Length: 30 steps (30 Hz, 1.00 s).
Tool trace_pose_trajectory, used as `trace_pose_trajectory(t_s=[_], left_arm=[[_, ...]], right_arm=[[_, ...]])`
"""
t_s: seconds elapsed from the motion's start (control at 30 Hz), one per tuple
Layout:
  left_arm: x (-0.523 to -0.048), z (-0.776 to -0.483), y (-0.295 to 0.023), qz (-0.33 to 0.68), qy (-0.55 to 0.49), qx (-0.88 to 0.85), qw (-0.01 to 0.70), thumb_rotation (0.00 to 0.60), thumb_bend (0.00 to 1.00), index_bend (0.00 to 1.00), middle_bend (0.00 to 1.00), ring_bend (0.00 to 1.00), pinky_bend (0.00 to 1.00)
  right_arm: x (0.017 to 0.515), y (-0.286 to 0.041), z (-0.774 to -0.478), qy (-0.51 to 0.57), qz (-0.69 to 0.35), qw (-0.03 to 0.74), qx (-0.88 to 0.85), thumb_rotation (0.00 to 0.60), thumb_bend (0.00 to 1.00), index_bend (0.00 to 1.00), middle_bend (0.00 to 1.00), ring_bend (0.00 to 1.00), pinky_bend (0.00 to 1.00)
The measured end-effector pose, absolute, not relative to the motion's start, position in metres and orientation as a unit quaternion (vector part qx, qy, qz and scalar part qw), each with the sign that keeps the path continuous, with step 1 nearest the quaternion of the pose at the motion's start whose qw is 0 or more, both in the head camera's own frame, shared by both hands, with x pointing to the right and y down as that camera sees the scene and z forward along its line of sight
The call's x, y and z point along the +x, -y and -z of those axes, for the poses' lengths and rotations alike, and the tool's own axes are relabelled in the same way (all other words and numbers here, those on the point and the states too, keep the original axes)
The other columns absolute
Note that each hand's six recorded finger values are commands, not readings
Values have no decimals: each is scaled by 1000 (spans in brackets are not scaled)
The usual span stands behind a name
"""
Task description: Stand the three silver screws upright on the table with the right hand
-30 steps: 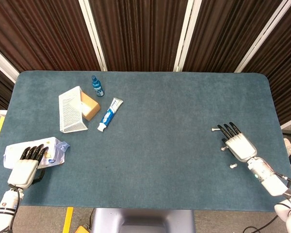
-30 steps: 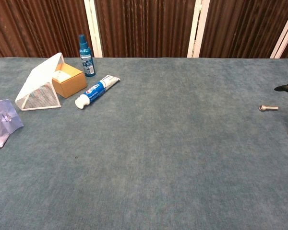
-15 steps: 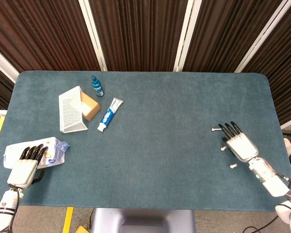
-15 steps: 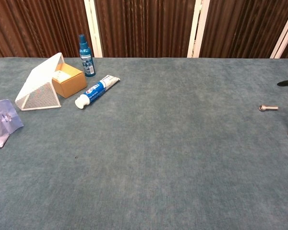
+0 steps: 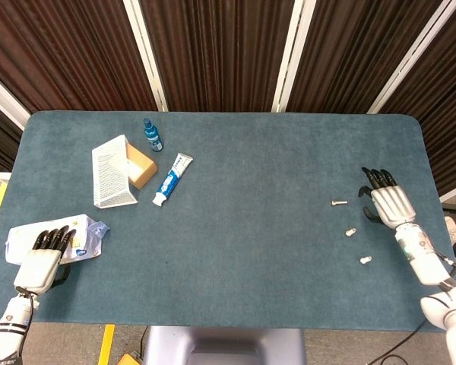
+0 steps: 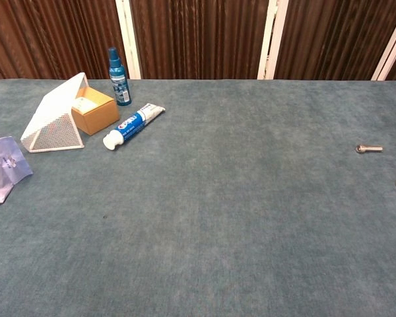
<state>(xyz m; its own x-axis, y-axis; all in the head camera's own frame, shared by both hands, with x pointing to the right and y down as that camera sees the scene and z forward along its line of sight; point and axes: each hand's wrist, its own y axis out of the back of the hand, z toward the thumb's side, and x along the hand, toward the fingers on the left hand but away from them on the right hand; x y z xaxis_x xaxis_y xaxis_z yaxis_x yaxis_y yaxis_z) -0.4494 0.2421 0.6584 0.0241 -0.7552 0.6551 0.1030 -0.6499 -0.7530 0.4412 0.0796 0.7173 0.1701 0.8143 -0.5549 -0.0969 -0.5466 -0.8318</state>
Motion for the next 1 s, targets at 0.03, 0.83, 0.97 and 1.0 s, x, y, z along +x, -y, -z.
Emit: trace_pose_trajectory(t_s=[0.03,0.83,0.97,1.0], left_arm=[[-450,-660,-242,651,-256,-634,329,600,475,0,0,0,55],[-448,-660,-239,647,-261,-629,343,600,475,0,0,0,55],[-449,-660,-238,647,-261,-629,342,600,475,0,0,0,55],[-449,-660,-238,647,-261,-629,342,600,475,0,0,0,55]], right_arm=[[440,-77,-721,277,-587,381,-659,600,487,517,112,0,0],[415,-66,-768,247,-624,334,-662,600,487,554,112,0,0],[416,-65,-770,244,-630,332,-658,600,487,555,112,0,0],[416,-65,-770,242,-631,332,-658,600,487,555,112,0,0]])
